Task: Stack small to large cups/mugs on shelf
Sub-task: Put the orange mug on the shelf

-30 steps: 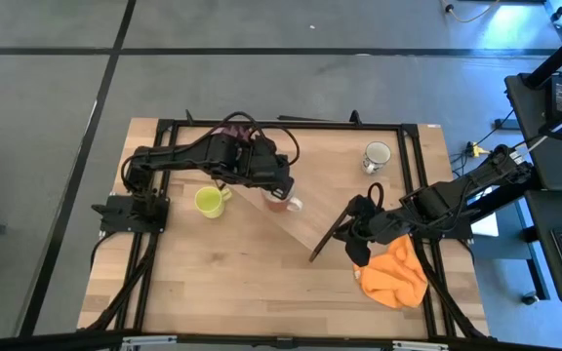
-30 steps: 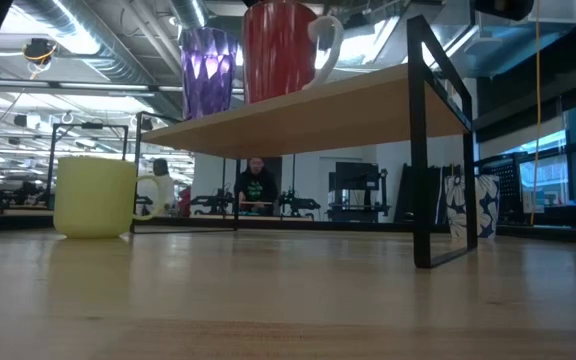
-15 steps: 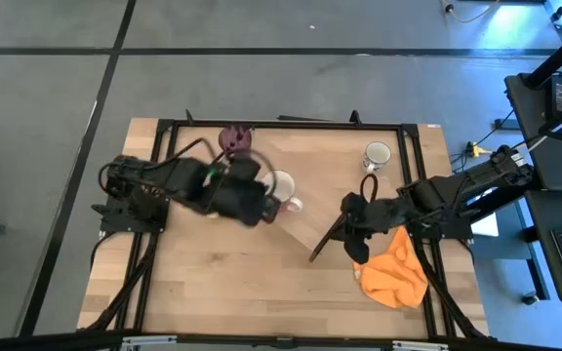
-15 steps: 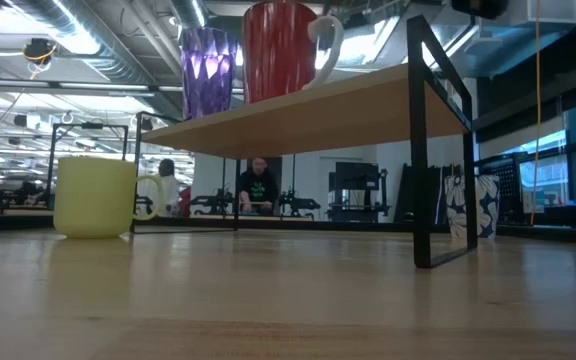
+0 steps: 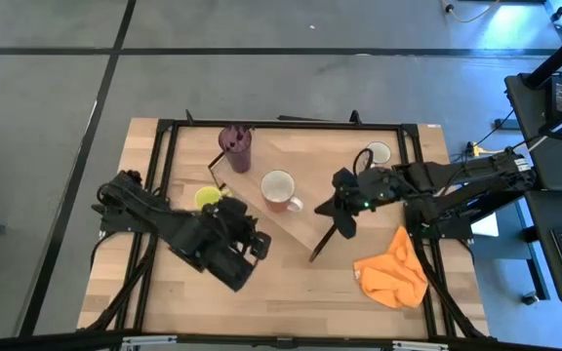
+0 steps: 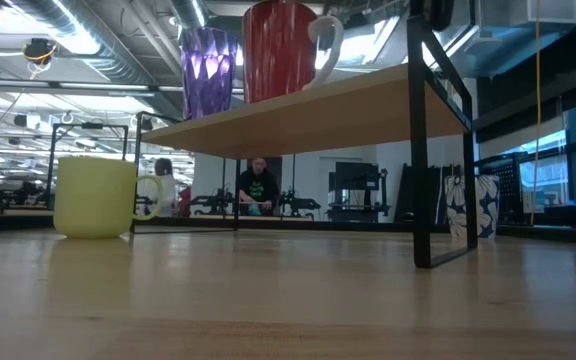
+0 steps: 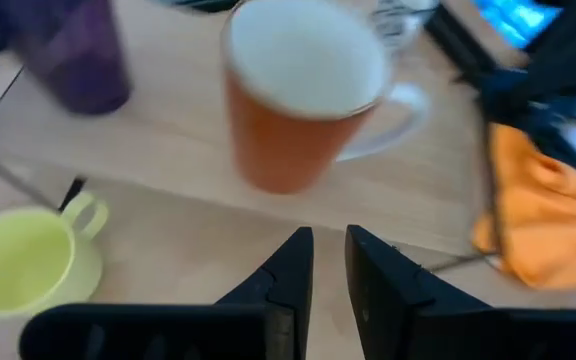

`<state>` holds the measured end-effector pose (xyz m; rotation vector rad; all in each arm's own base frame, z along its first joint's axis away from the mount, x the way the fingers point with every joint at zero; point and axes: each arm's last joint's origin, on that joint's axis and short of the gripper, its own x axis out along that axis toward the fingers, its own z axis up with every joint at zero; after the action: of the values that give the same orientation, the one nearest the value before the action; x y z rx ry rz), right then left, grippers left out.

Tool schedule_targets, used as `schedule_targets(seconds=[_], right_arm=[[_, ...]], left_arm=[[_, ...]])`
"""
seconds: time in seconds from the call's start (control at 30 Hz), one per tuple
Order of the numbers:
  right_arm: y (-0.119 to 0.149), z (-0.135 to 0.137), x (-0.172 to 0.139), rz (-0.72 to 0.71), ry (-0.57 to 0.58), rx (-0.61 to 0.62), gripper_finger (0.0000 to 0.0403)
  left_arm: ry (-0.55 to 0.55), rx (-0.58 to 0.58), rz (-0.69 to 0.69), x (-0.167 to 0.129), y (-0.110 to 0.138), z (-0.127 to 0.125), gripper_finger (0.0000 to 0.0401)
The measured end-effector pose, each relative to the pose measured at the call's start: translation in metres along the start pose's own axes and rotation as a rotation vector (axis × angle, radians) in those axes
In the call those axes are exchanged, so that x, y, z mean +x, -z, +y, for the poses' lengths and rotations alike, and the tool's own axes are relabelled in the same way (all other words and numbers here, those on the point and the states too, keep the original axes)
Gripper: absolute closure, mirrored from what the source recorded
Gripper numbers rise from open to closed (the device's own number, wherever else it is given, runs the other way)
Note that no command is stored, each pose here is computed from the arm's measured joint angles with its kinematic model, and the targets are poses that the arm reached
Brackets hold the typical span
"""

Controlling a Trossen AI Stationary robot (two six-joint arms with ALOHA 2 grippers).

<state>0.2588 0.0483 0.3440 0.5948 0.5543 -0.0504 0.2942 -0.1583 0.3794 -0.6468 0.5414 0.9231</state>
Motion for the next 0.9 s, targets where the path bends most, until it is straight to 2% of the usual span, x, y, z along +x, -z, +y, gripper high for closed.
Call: schedule_targets(seconds=[0.2,0.43,0.63,0.9], right_arm=[[-0.006,-0.007,0.000,-0.016,0.020,-0.007,0.0401],[-0.013,-0.018,0.000,-0.031,0.042,0.009,0.0401],[-0.020,-0.027,0.001,-0.024,0.042,0.013,0.0402],[-0.017,-0.034,0.018,0.063,0.038,0.004,0.0402]], left_arm=[[-0.091,-0.094,-0.050,0.024,0.025,0.010,0.0344],[-0.113,-0.220,-0.126,0.043,0.033,0.014,0.0344],[-0.082,-0.244,-0.174,0.053,0.037,0.012,0.0344],[-0.092,-0.220,-0.210,0.066,0.047,0.017,0.0344]])
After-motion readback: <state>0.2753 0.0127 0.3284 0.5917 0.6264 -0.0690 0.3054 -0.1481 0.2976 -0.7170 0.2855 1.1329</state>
